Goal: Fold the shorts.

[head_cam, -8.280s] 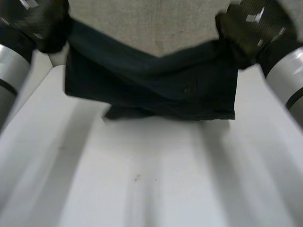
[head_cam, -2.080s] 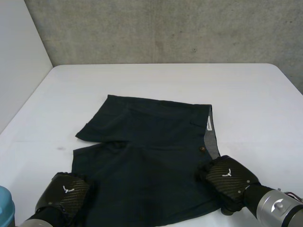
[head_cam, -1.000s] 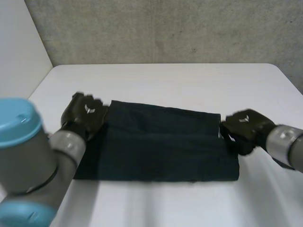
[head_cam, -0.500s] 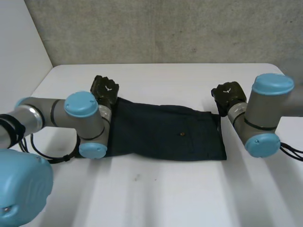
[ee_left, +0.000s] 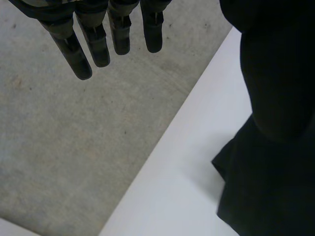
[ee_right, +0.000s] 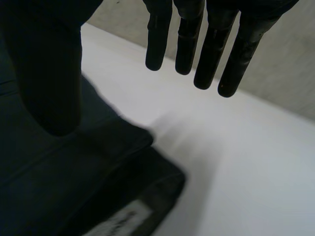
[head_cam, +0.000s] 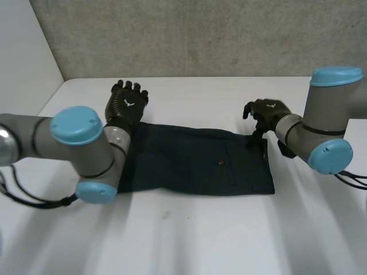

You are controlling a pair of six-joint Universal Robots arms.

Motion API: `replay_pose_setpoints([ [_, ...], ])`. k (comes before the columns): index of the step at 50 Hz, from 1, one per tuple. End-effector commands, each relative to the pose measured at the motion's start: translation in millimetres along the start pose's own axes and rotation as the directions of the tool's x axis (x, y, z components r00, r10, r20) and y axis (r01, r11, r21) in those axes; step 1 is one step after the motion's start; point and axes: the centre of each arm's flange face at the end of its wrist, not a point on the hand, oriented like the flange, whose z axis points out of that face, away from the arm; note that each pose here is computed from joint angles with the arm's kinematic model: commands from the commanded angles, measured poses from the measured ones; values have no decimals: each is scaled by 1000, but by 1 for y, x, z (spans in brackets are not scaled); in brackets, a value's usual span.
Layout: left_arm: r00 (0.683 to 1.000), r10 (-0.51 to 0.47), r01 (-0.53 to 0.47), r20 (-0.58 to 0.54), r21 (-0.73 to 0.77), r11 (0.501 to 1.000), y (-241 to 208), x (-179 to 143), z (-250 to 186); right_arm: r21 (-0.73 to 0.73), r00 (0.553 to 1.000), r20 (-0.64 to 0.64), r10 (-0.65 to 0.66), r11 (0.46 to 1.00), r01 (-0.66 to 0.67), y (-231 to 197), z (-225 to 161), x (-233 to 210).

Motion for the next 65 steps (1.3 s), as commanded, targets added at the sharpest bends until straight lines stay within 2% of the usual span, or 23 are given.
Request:
replay_pose_setpoints([
  [1, 986, -159, 155, -55, -70, 985, -13, -13, -51, -59, 988, 78, 134, 990, -129, 24, 23, -2],
  [6, 971, -230, 223, -63, -96, 970, -13, -16, -74, -70, 987, 76, 138, 989, -133, 33, 31, -2],
  [12, 971, -228, 217, -74, -129, 967, -5, -12, -84, -64, 989, 59, 136, 989, -132, 33, 34, 0],
  [22, 972, -227, 217, -58, -146, 965, 1, -15, -82, -31, 989, -92, 113, 993, -116, 15, 18, 26],
  [33, 972, -229, 217, -58, -161, 963, 4, -14, -86, -59, 987, -148, 66, 995, -75, 25, 10, 32],
  [39, 971, -230, 216, -63, -172, 961, 7, -12, -89, -31, 992, -115, 58, 998, -62, 13, 2, 28],
  [46, 971, -230, 218, -59, -164, 962, 4, -14, -93, 5, 996, -74, 53, 999, -52, -3, -25, 21],
  [51, 971, -232, 222, -52, -156, 963, 2, -18, -94, 36, 997, -68, 30, 999, -28, -7, -63, 12],
  [59, 971, -239, 232, -25, -156, 960, 4, -27, -91, -12, 995, -61, -74, 997, 73, 29, -111, -6],
  [65, 961, -275, 270, -10, -166, 949, 8, -29, -90, -9, 992, -53, -111, 994, 111, 55, -116, -13],
])
